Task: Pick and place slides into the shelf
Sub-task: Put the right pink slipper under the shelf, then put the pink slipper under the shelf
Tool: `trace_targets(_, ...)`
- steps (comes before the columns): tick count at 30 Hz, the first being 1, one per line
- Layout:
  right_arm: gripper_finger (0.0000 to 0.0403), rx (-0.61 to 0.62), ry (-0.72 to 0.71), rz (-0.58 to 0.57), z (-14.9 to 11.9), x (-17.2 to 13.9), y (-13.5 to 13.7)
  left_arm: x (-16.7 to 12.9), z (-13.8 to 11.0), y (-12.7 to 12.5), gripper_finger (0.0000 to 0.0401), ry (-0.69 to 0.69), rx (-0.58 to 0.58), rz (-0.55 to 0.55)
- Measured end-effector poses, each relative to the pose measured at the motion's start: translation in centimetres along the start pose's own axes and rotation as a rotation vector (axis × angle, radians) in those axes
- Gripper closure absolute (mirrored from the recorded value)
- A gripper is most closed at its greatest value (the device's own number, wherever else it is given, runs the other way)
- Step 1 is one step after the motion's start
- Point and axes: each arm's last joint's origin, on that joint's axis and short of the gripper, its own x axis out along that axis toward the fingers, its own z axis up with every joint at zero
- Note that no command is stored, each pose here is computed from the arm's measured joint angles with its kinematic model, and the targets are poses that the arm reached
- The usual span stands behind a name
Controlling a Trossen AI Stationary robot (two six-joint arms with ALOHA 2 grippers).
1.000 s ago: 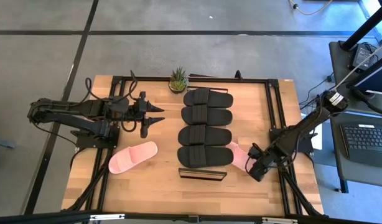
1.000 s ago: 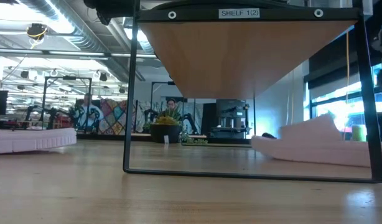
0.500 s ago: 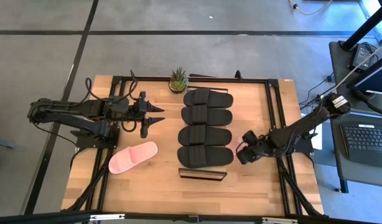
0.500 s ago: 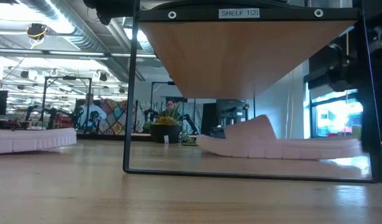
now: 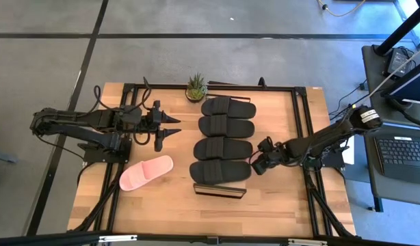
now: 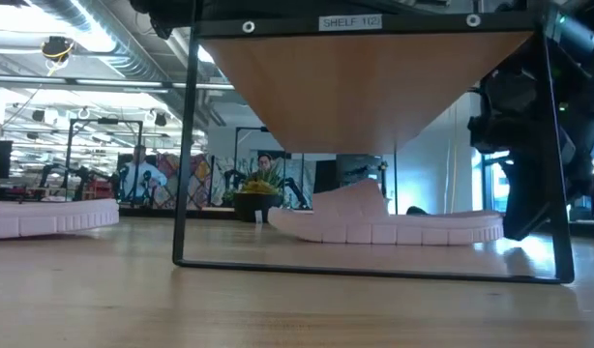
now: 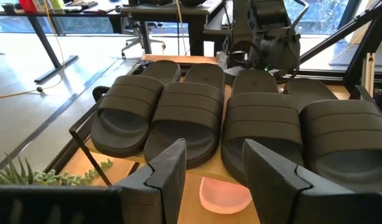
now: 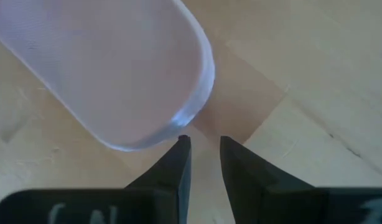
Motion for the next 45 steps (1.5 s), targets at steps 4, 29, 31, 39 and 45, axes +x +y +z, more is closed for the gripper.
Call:
trace_targets(4,0.0316,-0.007,-0.006,0.015,0.1,-0.3,0.0,0.0,0.0,0.0,0.0252,0.001,0.0,0.0)
trace_targets(29,0.0316,0.026,-0.202,0.469,0.9,-10.1,-2.7,-0.1,0.0,-0.5,0.0252,0.001,-0.079,-0.028)
trace_targets(31,0.0316,0.024,-0.262,0.503,1.2,-10.9,-3.1,-0.1,0.0,-0.7,0.0252,0.002,-0.094,-0.039)
trace_targets(39,0.0316,0.04,-0.622,0.788,2.7,-15.5,-3.7,-0.3,-0.1,-1.5,0.0252,0.007,-0.191,-0.085)
trace_targets(45,0.0316,-0.071,-0.797,0.853,3.0,-17.5,-4.9,-0.5,-0.1,-2.2,0.0252,0.029,-0.322,-0.153)
